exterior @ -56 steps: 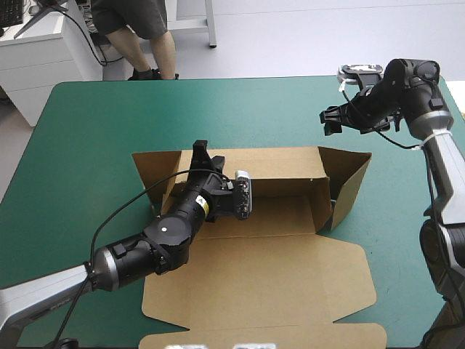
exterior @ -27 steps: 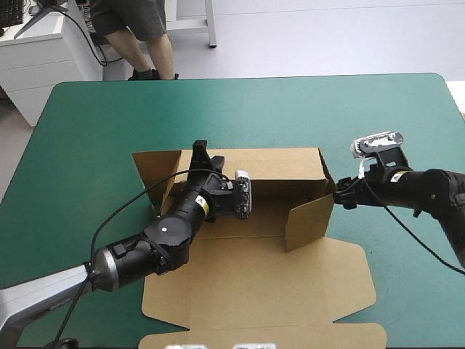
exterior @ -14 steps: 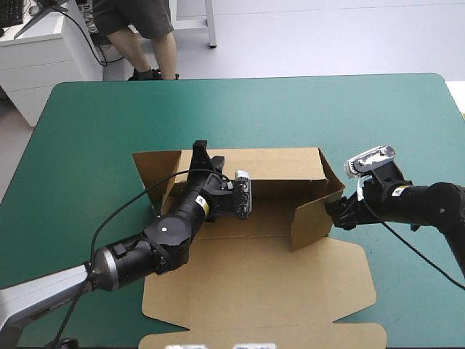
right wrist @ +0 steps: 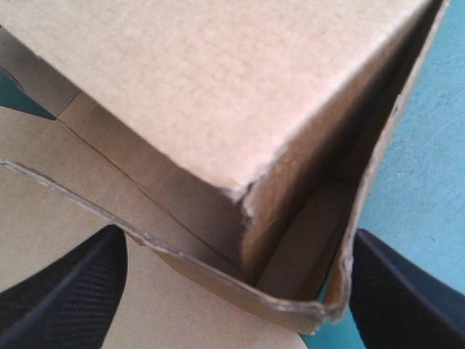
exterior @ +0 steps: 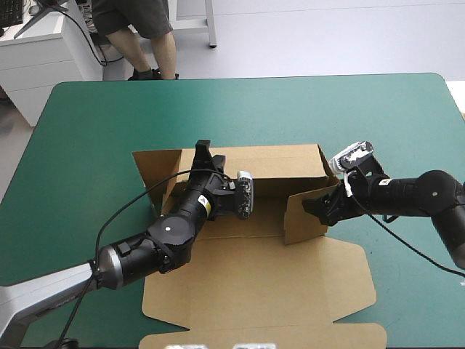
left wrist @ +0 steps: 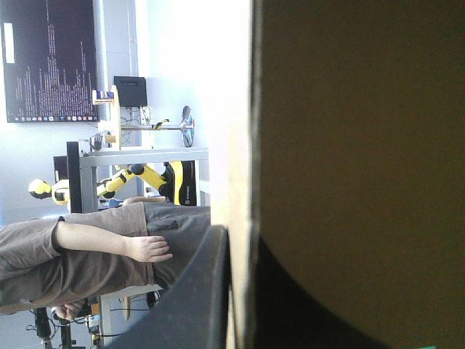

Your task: Fold the box

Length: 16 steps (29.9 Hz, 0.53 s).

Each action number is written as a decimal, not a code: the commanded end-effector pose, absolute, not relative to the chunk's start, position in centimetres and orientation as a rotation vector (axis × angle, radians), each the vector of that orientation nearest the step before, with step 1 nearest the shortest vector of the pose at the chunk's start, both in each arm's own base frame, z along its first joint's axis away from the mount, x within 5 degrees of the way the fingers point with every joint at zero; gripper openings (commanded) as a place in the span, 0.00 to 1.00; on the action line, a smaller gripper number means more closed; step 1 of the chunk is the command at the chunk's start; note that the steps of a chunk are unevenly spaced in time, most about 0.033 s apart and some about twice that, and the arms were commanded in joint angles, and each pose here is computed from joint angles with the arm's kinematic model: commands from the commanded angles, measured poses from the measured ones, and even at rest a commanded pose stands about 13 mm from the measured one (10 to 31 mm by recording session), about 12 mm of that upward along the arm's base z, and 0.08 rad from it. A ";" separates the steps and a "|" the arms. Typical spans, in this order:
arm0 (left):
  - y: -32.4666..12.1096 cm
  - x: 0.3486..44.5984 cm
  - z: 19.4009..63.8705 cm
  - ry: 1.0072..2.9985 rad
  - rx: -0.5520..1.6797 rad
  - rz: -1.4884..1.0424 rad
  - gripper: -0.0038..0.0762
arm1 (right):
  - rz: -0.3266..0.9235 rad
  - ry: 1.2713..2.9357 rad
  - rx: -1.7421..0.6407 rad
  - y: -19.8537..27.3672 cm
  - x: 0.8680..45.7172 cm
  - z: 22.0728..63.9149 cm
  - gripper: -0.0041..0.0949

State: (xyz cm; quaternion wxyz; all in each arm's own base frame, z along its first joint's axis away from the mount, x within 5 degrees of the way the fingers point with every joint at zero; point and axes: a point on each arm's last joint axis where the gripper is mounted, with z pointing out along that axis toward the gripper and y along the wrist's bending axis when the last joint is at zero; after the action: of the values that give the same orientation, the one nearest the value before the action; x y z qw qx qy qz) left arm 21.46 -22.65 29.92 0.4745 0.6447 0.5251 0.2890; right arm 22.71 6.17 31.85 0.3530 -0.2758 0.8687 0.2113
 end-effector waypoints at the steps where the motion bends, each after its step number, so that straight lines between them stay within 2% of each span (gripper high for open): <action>1: -23.0 21.3 30.4 1.275 1.567 0.671 0.04 | 0.530 2.158 -0.692 6.2 22.8 33.3 0.80; 10: -23.4 21.5 29.7 1.274 1.590 0.660 0.04 | 0.520 2.162 -0.754 7.7 24.0 32.1 0.79; 16: -23.2 21.6 29.7 1.298 1.576 0.690 0.04 | 0.465 2.160 -0.794 9.3 24.8 31.1 0.61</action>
State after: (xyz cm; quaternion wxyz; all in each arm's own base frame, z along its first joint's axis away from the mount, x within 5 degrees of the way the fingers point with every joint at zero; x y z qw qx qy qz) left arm 21.91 -22.95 29.23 0.4629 0.6516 0.5173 0.3059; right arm 24.77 8.58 29.75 0.3546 -0.3192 0.8613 0.1748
